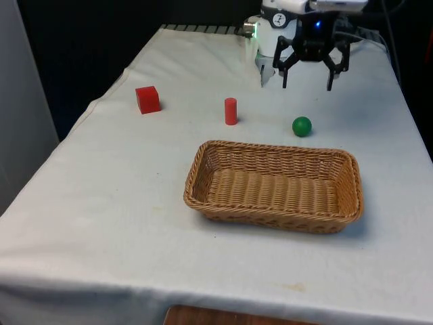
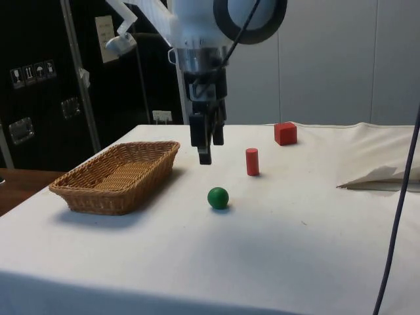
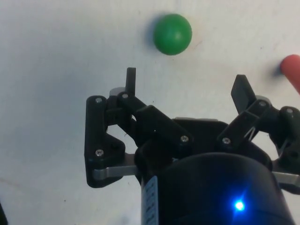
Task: Pick up the object to the left of the cylinder and place it into the basket.
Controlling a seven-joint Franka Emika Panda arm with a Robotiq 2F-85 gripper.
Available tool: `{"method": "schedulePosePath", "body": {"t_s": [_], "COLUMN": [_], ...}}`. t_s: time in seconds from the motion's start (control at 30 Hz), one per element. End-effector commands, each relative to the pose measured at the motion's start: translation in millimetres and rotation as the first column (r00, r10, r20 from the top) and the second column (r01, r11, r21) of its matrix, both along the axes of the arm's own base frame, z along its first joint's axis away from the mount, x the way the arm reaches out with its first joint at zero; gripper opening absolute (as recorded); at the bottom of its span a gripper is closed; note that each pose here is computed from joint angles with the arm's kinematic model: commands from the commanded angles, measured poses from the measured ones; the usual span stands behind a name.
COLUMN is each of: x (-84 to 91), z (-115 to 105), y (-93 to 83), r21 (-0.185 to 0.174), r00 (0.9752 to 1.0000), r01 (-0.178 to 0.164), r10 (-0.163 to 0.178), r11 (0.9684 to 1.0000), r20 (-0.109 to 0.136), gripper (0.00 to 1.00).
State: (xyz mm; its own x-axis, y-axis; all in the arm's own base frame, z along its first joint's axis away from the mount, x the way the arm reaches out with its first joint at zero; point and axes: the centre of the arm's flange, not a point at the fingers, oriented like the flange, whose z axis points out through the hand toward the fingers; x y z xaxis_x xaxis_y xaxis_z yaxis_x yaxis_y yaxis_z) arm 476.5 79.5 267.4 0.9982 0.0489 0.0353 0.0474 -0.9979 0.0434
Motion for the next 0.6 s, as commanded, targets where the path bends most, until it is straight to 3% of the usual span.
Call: {"method": "schedulePosePath", "body": {"t_s": [0.0,0.27,0.3,0.33,0.57], "x": [-0.4,-5.5,-3.9,-6.2,-7.6], "z": [-2.3,-24.1,-25.2,-26.2,-40.5], "y": [0.3,-0.1,-1.6,-0.6,-4.8], "r21": [-0.002,0.005,-0.014,0.007,0.026], "r00": [1.0000,0.9998,0.9999,0.9998,0.9996], "r01": [-0.001,0.002,0.003,0.003,0.007], "r10": [0.001,-0.002,-0.002,-0.003,-0.008], "r11": [1.0000,1.0000,0.9999,1.0000,0.9996], "r20": [0.001,0.020,0.013,0.021,0.028], "gripper": [1.00,1.00,1.00,1.00,1.00]}}
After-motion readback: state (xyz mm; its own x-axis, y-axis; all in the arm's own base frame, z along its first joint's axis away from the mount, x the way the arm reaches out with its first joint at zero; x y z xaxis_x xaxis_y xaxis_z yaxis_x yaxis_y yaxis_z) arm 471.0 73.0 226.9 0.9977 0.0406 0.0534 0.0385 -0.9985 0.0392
